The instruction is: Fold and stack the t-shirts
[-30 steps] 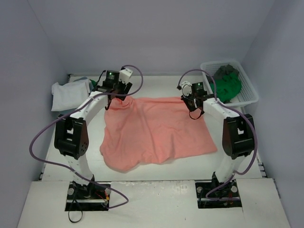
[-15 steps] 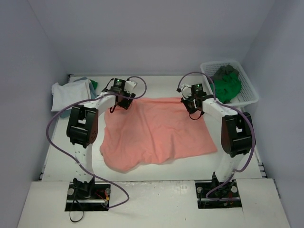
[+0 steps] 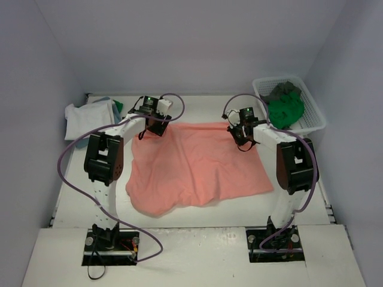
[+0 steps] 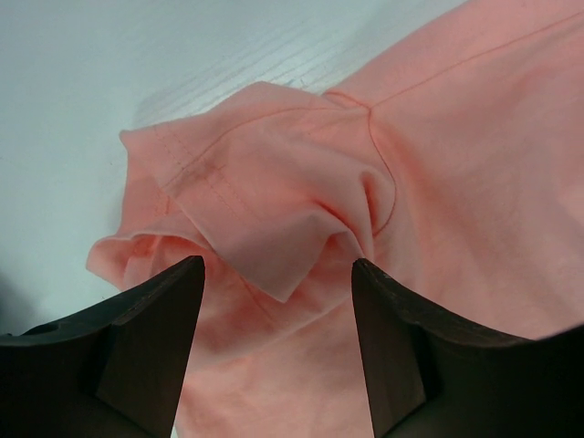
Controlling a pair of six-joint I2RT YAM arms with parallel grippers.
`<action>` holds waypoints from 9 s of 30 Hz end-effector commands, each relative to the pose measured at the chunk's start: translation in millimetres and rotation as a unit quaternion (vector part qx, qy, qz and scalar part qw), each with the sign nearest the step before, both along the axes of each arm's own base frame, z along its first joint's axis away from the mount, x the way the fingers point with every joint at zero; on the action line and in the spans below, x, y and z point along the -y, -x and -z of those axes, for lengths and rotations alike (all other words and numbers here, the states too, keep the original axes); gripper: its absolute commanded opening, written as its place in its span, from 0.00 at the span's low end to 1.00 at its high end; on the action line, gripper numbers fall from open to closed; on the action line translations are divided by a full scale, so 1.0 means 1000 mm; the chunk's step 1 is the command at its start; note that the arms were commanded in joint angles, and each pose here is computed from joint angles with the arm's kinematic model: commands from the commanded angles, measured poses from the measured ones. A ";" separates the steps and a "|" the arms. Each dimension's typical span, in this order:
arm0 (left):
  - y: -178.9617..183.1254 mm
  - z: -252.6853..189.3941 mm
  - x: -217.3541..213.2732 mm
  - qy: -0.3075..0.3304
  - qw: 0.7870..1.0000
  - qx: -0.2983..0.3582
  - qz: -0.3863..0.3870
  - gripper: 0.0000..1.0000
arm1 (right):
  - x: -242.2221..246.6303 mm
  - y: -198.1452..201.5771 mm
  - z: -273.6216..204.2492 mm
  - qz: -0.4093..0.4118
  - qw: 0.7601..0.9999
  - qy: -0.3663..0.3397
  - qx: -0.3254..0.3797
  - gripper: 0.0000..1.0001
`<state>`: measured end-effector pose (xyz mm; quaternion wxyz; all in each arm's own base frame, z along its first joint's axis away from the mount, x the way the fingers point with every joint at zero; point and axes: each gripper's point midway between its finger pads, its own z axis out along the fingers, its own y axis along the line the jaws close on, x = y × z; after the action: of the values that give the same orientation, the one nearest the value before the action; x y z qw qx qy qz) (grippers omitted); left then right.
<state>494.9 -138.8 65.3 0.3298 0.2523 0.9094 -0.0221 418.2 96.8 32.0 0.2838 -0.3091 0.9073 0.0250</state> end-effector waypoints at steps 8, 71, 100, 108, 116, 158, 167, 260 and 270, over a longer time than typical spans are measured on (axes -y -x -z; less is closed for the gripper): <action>0.002 -0.042 0.007 0.025 0.999 0.022 0.002 0.60 | 0.003 -0.007 -0.001 0.008 1.000 0.006 0.005 0.00; -0.017 -0.058 0.005 0.004 0.999 0.033 0.002 0.52 | 0.004 0.007 0.037 -0.004 0.999 0.019 -0.049 0.00; -0.020 -0.053 -0.007 0.002 1.000 0.022 -0.010 0.49 | 0.005 0.009 0.039 -0.003 0.998 0.022 -0.056 0.00; -0.020 -0.037 -0.007 0.003 1.000 0.010 -0.010 0.48 | 0.005 0.009 0.041 -0.003 0.998 0.022 -0.059 0.00; -0.017 -0.021 -0.003 0.015 1.000 -0.008 -0.010 0.48 | 0.005 0.008 0.039 -0.003 0.998 0.023 -0.057 0.00; -0.136 -0.043 -0.047 -0.045 0.991 0.108 -0.065 0.00 | 0.007 0.019 0.053 -0.009 0.996 0.027 -0.081 0.00; -0.139 -0.017 -0.055 -0.081 0.988 0.101 -0.090 0.44 | 0.012 0.019 0.055 -0.001 0.996 0.031 -0.084 0.00; 0.233 -0.095 -0.043 -0.043 0.986 -0.071 0.146 0.54 | -0.011 0.157 -0.036 -0.151 0.976 0.158 -0.023 0.33; 0.241 -0.101 -0.048 -0.047 0.990 -0.050 0.127 0.54 | 0.052 0.188 -0.034 -0.171 0.948 0.270 0.004 0.50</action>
<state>249.4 -96.3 152.6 0.2415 0.3850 0.8894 -0.0498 221.1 61.6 44.4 0.1631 -0.5156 0.8329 -0.1180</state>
